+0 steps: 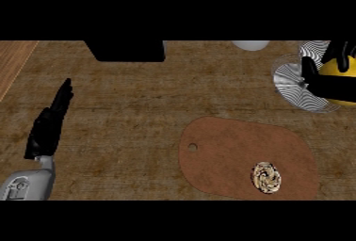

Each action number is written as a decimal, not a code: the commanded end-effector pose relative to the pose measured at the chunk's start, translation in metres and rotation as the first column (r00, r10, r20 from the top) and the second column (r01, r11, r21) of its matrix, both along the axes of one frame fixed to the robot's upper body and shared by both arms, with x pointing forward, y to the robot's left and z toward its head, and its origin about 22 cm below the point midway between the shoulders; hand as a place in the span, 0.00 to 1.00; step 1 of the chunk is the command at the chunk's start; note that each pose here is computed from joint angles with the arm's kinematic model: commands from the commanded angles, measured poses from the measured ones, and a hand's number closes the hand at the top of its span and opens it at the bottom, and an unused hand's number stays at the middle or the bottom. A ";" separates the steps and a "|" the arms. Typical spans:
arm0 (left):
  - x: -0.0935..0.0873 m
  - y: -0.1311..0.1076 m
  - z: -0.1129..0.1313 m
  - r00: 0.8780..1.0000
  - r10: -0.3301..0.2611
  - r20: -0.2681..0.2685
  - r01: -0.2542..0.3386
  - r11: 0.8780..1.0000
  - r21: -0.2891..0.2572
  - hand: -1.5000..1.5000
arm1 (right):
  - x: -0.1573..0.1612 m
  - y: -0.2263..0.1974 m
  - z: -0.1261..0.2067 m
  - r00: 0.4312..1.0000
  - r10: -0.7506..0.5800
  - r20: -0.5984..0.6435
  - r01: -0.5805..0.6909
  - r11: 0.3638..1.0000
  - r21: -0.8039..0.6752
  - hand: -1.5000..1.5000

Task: Pick the lemon from the cutting board and place it in the tiered basket

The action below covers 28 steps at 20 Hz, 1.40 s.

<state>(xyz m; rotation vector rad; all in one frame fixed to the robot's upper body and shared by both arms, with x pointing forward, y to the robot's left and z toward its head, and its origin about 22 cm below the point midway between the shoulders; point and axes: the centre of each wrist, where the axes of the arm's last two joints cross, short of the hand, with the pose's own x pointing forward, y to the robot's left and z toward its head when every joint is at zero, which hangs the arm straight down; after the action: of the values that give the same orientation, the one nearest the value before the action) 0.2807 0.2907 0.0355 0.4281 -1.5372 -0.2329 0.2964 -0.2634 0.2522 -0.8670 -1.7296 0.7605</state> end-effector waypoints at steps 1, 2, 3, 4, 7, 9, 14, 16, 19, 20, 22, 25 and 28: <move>-0.010 -0.001 -0.009 1.000 -0.012 -0.001 0.012 1.000 -0.004 0.50 | 0.022 -0.030 0.003 0.999 -0.021 0.030 0.023 0.995 -0.092 1.00; -0.006 0.002 0.000 1.000 -0.004 -0.003 0.004 1.000 0.007 0.50 | 0.030 -0.024 -0.012 0.998 -0.048 0.035 0.053 0.987 -0.149 1.00; -0.001 -0.011 -0.010 1.000 -0.007 -0.005 0.007 1.000 -0.014 0.50 | 0.034 -0.030 -0.013 0.997 -0.058 0.056 0.067 0.984 -0.166 1.00; 0.008 0.007 -0.008 1.000 -0.002 -0.001 0.002 1.000 0.000 0.50 | 0.044 -0.039 -0.005 0.993 -0.095 0.068 0.107 0.973 -0.206 1.00; 0.002 0.010 0.004 1.000 -0.022 -0.002 0.022 1.000 -0.001 0.50 | 0.049 -0.057 -0.005 0.978 -0.184 0.102 0.208 0.922 -0.326 1.00; 0.009 -0.001 0.008 1.000 -0.021 0.015 0.021 1.000 -0.006 0.50 | 0.062 -0.056 0.002 0.964 -0.227 0.142 0.265 0.886 -0.381 1.00; 0.001 0.004 0.009 1.000 -0.026 0.003 0.026 1.000 -0.003 0.50 | 0.083 -0.099 -0.016 0.964 -0.231 0.131 0.263 0.895 -0.360 1.00; 0.005 -0.006 -0.001 1.000 -0.015 0.008 0.015 1.000 0.000 0.50 | 0.101 -0.091 -0.031 0.976 -0.187 0.115 0.218 0.897 -0.386 1.00; -0.001 -0.017 -0.015 1.000 -0.008 0.007 0.008 1.000 0.001 0.50 | 0.108 -0.108 -0.010 0.983 -0.166 0.072 0.181 0.910 -0.374 1.00; 0.005 -0.010 0.002 1.000 -0.016 0.019 0.016 1.000 -0.001 0.50 | 0.105 -0.123 -0.020 0.984 -0.164 0.064 0.176 0.905 -0.388 1.00; 0.007 0.012 0.016 0.999 -0.030 0.028 0.029 1.000 0.004 0.50 | 0.111 -0.133 -0.030 0.989 -0.146 0.022 0.145 0.930 -0.339 1.00; 0.014 0.003 0.015 1.000 -0.014 -0.007 0.014 1.000 0.008 0.50 | 0.117 -0.125 -0.038 0.993 -0.112 -0.035 0.096 0.947 -0.305 1.00; 0.004 0.005 -0.002 1.000 -0.021 0.006 0.021 1.000 -0.014 0.50 | 0.122 -0.127 -0.071 0.989 -0.095 -0.112 0.054 0.944 -0.324 1.00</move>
<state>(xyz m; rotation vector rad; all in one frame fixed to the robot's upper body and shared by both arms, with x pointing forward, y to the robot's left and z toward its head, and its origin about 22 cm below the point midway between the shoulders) 0.2869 0.2947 0.0344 0.4149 -1.5438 -0.2469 0.4123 -0.3922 0.2055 -1.1508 -1.5056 1.0042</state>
